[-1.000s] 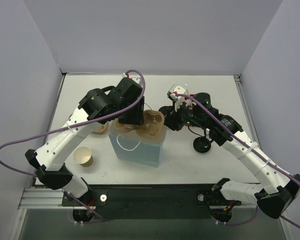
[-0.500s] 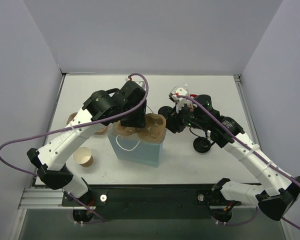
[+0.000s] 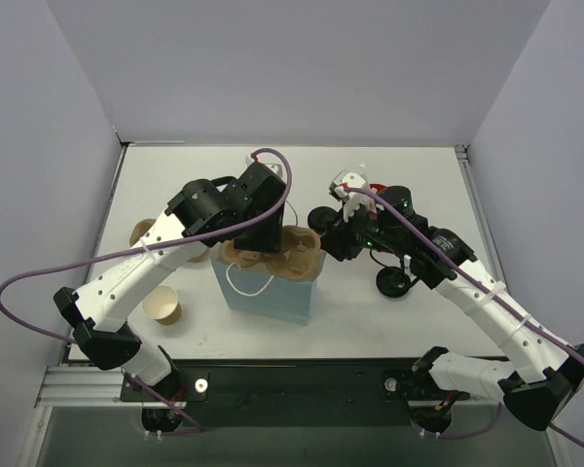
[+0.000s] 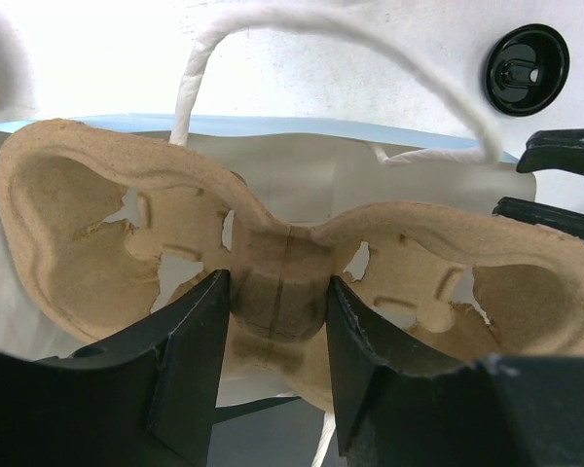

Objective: Pack the takeout coffee

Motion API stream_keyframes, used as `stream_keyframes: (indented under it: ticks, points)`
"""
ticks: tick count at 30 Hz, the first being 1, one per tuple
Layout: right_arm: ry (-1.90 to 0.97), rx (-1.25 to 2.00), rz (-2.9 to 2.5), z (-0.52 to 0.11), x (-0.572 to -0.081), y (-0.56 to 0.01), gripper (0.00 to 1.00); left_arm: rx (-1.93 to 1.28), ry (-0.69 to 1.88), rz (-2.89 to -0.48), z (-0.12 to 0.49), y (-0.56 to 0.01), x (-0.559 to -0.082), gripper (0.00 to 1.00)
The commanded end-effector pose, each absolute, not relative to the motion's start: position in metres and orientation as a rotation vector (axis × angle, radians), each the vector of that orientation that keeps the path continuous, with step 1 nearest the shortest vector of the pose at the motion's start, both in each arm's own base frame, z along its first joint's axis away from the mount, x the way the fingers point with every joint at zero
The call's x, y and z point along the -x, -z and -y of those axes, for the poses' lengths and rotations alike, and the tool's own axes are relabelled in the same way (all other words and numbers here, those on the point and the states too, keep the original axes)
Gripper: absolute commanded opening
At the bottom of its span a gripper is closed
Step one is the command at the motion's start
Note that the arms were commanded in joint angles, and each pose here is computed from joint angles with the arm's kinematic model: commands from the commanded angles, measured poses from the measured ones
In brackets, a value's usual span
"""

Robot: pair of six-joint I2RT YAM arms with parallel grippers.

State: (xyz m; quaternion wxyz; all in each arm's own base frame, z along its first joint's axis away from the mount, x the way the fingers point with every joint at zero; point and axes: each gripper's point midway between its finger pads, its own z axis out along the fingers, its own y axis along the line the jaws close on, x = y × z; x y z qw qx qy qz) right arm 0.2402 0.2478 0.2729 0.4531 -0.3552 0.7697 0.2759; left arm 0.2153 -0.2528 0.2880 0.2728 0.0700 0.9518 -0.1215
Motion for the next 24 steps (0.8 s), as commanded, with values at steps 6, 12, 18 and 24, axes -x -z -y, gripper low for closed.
stream_keyframes:
  ticks: [6, 12, 18, 24]
  points:
    - [-0.654, 0.813, -1.906, -0.234, -0.236, -0.285, 0.35, -0.211, 0.08, -2.673, 0.205, -0.278, -0.193, 0.37]
    - [-0.668, 0.791, -1.913, -0.23, -0.229, -0.287, 0.38, -0.183, 0.075, -2.672, 0.204, -0.277, -0.193, 0.37]
    - [-0.676, 0.799, -1.921, -0.229, -0.225, -0.283, 0.38, -0.175, 0.061, -2.703, 0.207, -0.269, -0.192, 0.36]
    - [-0.667, 0.796, -1.911, -0.225, -0.223, -0.286, 0.38, -0.165, 0.024, -2.732, 0.201, -0.258, -0.187, 0.36]
